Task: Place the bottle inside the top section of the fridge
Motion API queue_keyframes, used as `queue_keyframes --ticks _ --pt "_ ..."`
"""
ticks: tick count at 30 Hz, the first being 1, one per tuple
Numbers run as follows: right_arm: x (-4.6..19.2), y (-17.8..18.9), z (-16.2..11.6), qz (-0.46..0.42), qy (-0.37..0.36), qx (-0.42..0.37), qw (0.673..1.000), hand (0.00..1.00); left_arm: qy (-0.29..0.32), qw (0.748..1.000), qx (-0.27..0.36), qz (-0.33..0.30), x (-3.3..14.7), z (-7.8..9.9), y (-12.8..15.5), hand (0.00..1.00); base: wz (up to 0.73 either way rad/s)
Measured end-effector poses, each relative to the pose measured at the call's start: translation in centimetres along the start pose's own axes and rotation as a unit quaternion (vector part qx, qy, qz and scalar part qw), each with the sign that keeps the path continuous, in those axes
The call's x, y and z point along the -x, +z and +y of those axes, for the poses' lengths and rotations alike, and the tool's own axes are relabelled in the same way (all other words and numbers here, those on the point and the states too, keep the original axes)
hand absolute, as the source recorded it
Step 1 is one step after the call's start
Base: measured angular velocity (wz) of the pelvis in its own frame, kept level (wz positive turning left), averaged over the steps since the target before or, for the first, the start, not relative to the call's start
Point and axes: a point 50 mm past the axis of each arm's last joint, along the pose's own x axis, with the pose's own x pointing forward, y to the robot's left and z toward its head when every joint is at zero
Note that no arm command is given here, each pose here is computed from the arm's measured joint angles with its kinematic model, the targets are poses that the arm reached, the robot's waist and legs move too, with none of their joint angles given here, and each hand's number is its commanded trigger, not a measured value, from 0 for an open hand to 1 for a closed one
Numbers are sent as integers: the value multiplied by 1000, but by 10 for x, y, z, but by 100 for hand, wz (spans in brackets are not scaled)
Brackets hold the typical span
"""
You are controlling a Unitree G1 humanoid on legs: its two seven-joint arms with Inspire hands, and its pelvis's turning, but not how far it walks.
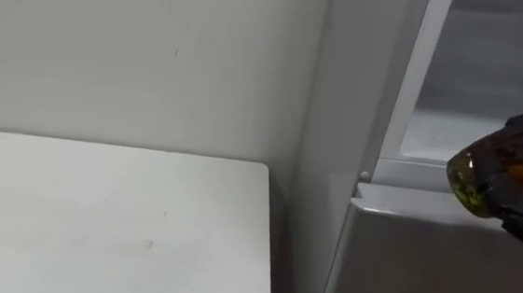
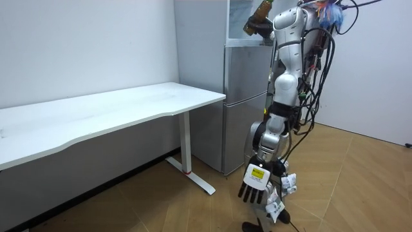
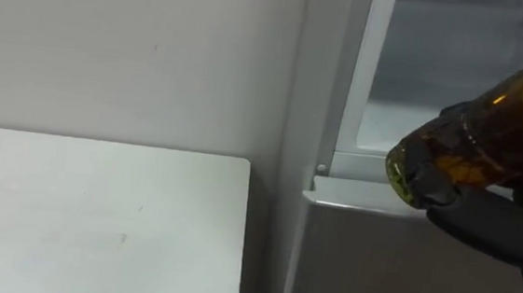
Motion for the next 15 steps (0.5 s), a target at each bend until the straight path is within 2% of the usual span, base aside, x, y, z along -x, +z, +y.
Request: queue_keyframes --ticks 15 --pt "3 -4 -10 11 -53 9 999 100 7 1000 2 -16 0 1 8 0 -2"
